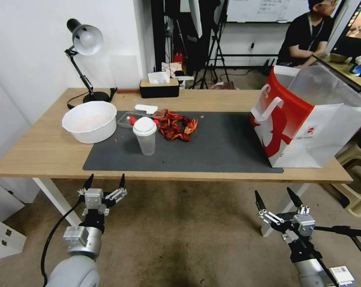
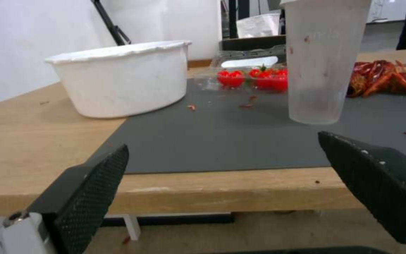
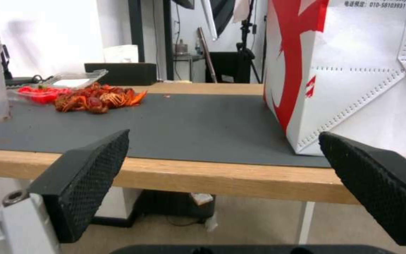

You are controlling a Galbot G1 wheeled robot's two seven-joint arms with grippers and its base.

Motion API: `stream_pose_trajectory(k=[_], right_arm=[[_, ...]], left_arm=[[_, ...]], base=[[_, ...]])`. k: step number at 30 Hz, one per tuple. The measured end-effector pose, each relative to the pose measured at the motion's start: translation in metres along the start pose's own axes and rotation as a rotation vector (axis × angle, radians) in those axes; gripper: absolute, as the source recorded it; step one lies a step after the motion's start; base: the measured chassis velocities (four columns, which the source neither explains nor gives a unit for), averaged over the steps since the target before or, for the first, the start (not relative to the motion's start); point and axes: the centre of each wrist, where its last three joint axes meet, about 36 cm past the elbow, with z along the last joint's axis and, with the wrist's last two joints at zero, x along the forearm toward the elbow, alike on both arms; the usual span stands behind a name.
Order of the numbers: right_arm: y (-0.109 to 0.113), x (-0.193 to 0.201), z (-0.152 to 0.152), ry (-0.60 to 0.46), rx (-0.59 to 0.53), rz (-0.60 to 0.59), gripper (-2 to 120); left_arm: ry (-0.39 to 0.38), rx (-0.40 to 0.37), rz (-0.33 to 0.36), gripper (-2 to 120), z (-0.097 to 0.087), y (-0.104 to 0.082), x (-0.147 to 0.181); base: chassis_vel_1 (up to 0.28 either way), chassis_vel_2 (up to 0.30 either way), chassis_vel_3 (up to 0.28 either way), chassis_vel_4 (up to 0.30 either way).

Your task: Pick up the trash from the table and place it into the takeout bag.

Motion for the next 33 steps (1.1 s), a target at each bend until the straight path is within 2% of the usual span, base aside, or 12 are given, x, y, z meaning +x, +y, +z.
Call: stream_pose_trajectory(k=[12,16,18,21,23,25,28,32,33], right_arm=[[-0.001,-0.003,0.000,0.006,-0.001,-0.001,100],[-0.001,-0.001,-0.001,0.007,-0.001,-0.002,100],[-0.001,0.001,-0.003,0.002,0.002,-0.003,100],[-0.001,0.002,-0.004,0.000,0.002,-0.004,100],[0.001,0.001,-0.006,-0.006,0.002,-0.005,100],[0.002,0.000,-0.008,-0.010,0.003,-0.005,100],[0.002,0.000,-0.008,-0.011,0.003,-0.005,100],[0.003,0.001,-0.009,-0.008,0.009,-0.007,100],[0.003,0.001,-0.009,-0.008,0.009,-0.007,100]], left_arm=[[-0.012,0.034,-0.002,100,0.003,-0.004,0.001],[-0.023,0.084,-0.007,100,-0.002,-0.015,-0.001],[-0.075,0.122,0.018,100,-0.016,-0.024,-0.012],[-0.096,0.136,0.030,100,-0.022,-0.028,-0.017],[-0.133,0.152,0.062,100,-0.029,-0.032,-0.028],[-0.133,0.169,0.090,100,-0.030,-0.034,-0.035],[-0.131,0.170,0.093,100,-0.029,-0.034,-0.036],[-0.140,0.190,0.171,100,-0.016,-0.031,-0.056],[-0.140,0.190,0.171,100,-0.016,-0.031,-0.056]], base=[[0.000,0.000,0.000,0.000],[0.000,0.000,0.000,0.000],[0.000,0.000,0.000,0.000],[0.000,0.000,0.000,0.000],[0.000,0.000,0.000,0.000],[0.000,0.000,0.000,0.000],[0.000,0.000,0.000,0.000],[0.000,0.000,0.000,0.000],[0.000,0.000,0.000,0.000]])
